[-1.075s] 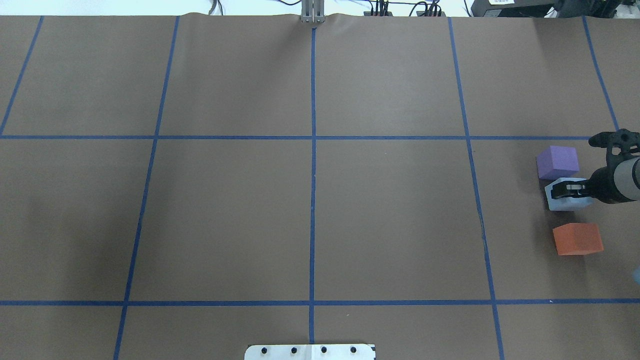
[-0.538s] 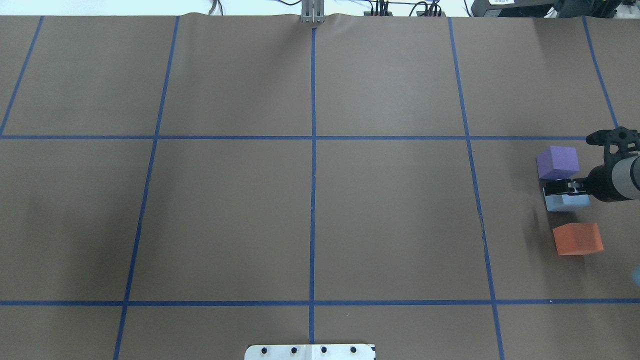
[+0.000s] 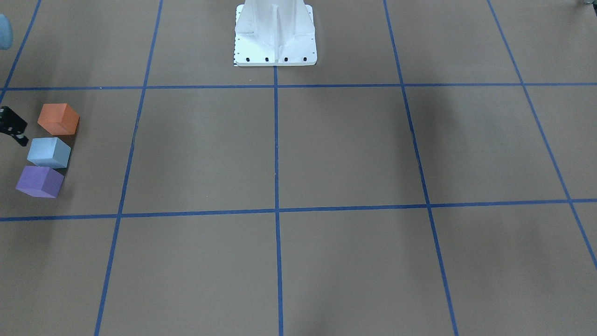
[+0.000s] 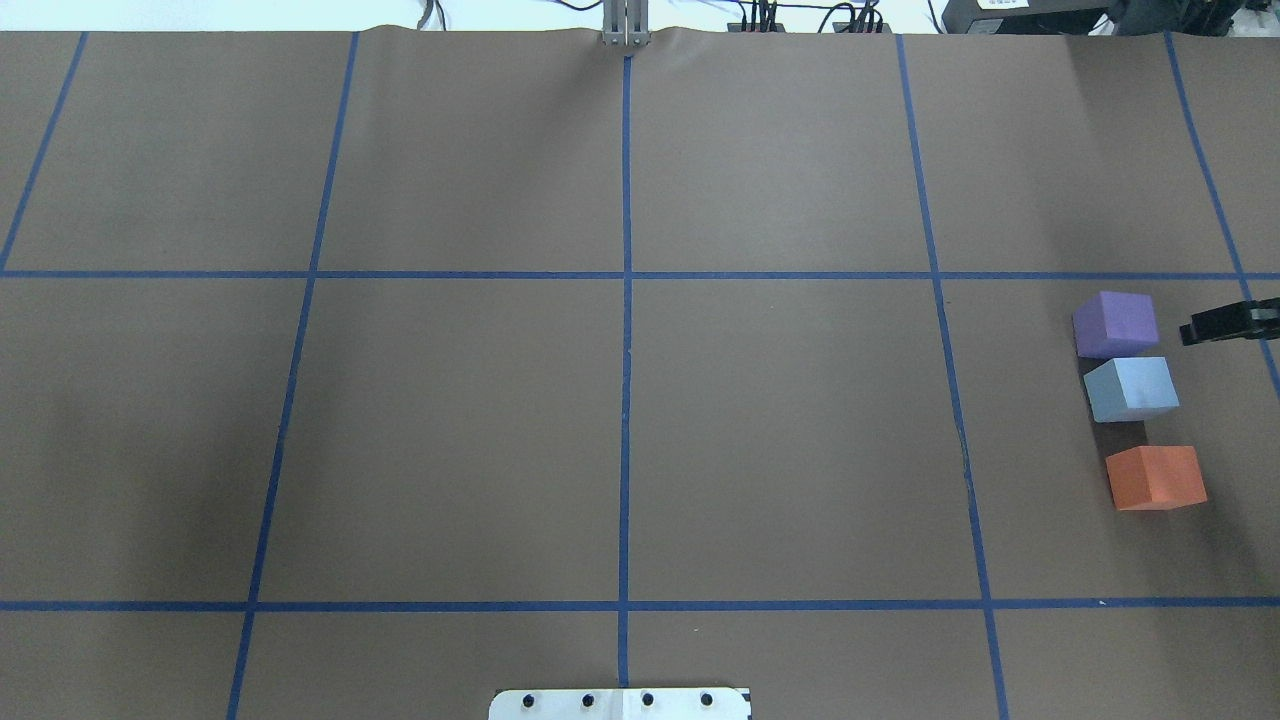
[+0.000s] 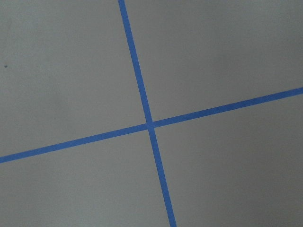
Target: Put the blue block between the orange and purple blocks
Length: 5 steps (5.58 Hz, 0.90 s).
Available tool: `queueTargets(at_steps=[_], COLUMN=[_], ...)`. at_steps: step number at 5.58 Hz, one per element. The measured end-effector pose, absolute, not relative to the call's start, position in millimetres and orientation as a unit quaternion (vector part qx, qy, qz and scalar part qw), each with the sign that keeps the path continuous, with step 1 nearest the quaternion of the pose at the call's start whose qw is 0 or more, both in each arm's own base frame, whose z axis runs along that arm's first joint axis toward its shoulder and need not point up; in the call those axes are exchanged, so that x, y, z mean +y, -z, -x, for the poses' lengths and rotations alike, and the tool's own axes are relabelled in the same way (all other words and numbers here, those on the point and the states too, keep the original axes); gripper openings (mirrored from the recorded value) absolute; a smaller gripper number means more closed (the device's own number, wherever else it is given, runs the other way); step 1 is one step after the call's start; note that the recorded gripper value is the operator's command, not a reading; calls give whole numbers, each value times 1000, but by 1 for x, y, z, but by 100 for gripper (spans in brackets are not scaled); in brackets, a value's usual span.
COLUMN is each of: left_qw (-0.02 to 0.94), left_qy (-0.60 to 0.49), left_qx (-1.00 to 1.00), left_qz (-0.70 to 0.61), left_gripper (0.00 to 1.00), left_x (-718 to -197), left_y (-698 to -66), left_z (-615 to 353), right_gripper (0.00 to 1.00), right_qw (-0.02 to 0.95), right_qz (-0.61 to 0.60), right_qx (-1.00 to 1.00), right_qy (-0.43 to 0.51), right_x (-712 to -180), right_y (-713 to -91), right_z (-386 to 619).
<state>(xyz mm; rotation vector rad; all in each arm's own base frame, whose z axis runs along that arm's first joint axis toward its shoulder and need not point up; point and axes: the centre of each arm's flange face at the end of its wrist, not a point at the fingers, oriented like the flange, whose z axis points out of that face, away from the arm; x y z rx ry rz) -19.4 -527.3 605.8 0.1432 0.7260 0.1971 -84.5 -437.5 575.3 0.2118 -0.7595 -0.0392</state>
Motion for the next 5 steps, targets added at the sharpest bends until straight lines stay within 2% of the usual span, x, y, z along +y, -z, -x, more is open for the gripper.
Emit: queueTargets(at_steps=[2,5], left_qw=[928,927], left_qy=[-96,-83], left_qx=[354,364], left_qz=[-69,-46], left_gripper=[100,100], left_x=[-527,-520], left_y=[-606,-624], left_z=[19,20], right_gripper=[100,100], right_qw=[928,930], right_qz=[-66,-27], right_qx=[-361,-358], right_qy=[62,75], right_x=[-445,-428], right_y=[-594,-619], right_z=[-15,-58])
